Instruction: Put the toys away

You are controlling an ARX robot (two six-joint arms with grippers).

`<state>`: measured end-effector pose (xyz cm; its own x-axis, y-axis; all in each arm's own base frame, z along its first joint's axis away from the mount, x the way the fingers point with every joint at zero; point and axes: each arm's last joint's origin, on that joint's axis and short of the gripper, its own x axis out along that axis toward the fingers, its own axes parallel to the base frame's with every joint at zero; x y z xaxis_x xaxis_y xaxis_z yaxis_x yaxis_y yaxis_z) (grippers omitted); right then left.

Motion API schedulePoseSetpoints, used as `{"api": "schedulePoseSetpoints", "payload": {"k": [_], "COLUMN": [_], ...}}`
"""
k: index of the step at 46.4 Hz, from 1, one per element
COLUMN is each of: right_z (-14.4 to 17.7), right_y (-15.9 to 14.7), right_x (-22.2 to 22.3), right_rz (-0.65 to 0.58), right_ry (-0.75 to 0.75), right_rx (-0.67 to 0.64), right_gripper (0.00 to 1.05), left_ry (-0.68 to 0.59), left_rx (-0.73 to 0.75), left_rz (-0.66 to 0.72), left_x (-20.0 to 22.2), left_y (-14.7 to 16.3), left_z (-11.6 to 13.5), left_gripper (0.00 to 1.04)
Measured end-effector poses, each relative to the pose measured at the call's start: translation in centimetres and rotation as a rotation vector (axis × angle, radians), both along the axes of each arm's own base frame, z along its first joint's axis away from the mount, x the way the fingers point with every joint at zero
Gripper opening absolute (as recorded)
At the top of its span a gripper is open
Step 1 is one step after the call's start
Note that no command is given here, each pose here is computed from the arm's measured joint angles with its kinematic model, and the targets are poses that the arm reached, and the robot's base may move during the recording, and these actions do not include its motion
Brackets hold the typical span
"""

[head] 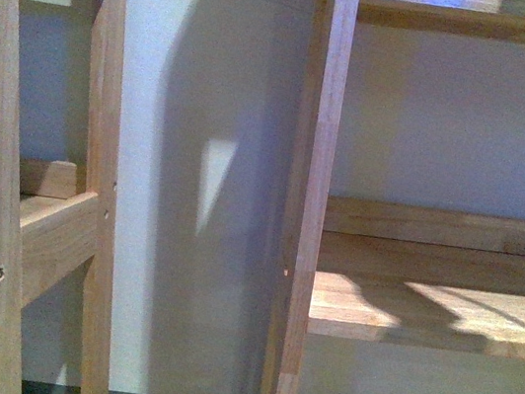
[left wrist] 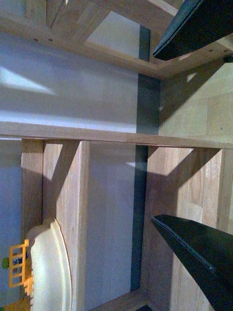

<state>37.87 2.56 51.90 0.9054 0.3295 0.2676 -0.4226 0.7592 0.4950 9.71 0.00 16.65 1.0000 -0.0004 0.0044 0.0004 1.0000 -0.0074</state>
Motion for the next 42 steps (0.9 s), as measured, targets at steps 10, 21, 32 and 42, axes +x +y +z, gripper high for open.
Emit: {"api": "schedulePoseSetpoints", "payload": {"k": [10, 21, 32, 42], "right_z": [1.0, 3.0, 3.1, -0.7], "right_y": [1.0, 1.8, 1.9, 1.9], "right_x": [-1.7, -6.6, -12.2, -20.1], "right_rz": [0.023, -0.008, -0.044, -0.033], "right_ry": [-0.036, -0.099, -0.179, -0.290], "right_rx": [-0.020, -0.048, -0.062, -0.127], "right_gripper": [0.91, 0.98, 0.98, 0.98], "left_ry": [0.000, 0.000, 0.000, 0.000], "left_rx": [0.000, 0.000, 0.000, 0.000], "left_rz": [0.000, 0.000, 0.000, 0.000], "left_x": [0.0, 0.0, 0.0, 0.0], "left_y": [0.0, 0.0, 0.0, 0.0], "left_z": [0.0, 0.0, 0.0, 0.0], "left_gripper": [0.99, 0.99, 0.99, 0.99]}}
